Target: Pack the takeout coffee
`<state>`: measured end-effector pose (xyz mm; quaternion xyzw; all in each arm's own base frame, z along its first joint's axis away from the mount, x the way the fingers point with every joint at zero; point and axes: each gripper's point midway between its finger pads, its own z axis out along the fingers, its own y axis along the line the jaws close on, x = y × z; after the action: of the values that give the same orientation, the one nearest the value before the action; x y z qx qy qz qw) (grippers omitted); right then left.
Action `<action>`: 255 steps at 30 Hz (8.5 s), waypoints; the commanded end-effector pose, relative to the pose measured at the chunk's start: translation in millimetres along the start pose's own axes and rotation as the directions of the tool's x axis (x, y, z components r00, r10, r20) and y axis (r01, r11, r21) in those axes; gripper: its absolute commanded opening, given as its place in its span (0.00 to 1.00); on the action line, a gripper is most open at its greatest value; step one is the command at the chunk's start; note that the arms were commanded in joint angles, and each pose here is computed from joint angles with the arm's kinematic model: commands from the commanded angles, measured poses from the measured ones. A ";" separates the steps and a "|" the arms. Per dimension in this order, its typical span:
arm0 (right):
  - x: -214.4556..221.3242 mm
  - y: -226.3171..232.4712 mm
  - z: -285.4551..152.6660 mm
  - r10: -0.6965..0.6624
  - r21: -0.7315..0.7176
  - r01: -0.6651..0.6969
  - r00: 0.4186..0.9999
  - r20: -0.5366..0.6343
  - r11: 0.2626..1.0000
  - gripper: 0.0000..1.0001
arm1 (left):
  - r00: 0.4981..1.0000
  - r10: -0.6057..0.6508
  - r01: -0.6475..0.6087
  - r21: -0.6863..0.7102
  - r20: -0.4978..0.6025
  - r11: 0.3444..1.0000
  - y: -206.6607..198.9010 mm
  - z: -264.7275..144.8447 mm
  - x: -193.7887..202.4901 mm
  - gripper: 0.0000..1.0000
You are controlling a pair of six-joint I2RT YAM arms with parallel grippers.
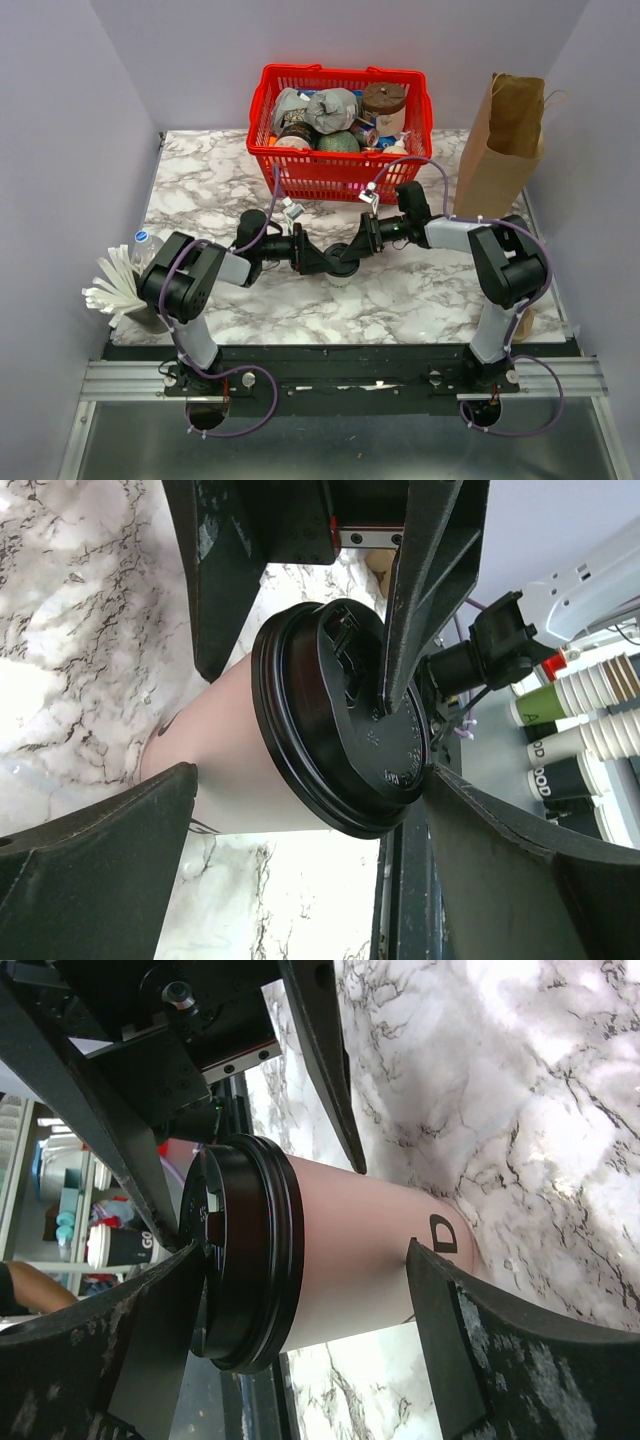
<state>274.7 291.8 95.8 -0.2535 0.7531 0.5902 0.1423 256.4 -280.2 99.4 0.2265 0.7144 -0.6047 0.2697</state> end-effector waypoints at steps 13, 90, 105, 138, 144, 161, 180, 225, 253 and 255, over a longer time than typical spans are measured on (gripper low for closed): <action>13.3 1.1 5.1 0.063 -0.069 -0.065 0.998 -0.029 0.995 0.92 | 0.992 -0.128 0.127 0.025 0.016 0.992 42.9 7.7 48.1 0.98; -22.2 -35.9 71.8 -0.574 0.218 0.657 0.744 -0.342 0.722 0.97 | 0.888 0.458 -0.352 -0.698 -0.039 0.623 -61.4 -182.9 -130.3 0.98; -70.1 -25.5 167.4 -0.644 0.189 0.680 0.733 -0.221 0.709 0.96 | 0.900 0.432 -0.319 -0.762 -0.057 0.564 -83.0 -209.7 -118.9 0.98; -24.6 31.2 -27.8 -0.516 0.421 0.648 0.761 -0.394 0.635 0.98 | 0.797 0.604 -0.512 -0.536 -0.006 0.671 -108.3 -161.4 -159.5 0.98; -8.6 31.4 -150.9 -0.312 0.663 0.493 0.870 -0.382 0.563 0.89 | 0.791 0.610 -0.574 -0.404 -0.049 0.712 -114.1 -117.2 -159.4 0.98; 143.1 15.1 -385.1 0.367 0.885 -0.461 0.837 0.406 0.071 0.77 | 0.817 0.577 -0.546 -0.345 -0.017 0.764 -102.9 -78.1 -186.0 0.98; 159.7 -18.9 -397.8 0.367 0.858 -0.513 0.793 0.487 -0.030 0.65 | 0.828 0.560 -0.527 -0.384 -0.032 0.758 -102.5 -73.9 -182.6 0.98; 189.4 -34.5 -378.3 0.474 0.843 -0.537 0.743 0.474 0.000 0.54 | 0.834 0.547 -0.527 -0.392 -0.067 0.754 -91.3 -68.0 -170.0 0.98; 152.9 -8.5 -389.8 0.394 0.873 -0.480 0.822 0.412 0.088 0.01 | 0.830 0.556 -0.529 -0.381 -0.045 0.759 -90.3 -63.2 -174.2 0.98; 152.8 -7.4 -380.5 0.413 0.869 -0.469 0.830 0.374 0.156 0.01 | 0.830 0.556 -0.529 -0.381 -0.045 0.758 -90.7 -63.4 -174.1 0.98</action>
<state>186.1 -123.3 110.6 0.1639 0.9800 0.0119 0.1122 319.3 -229.2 287.0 0.3439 0.7162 -0.3578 0.4906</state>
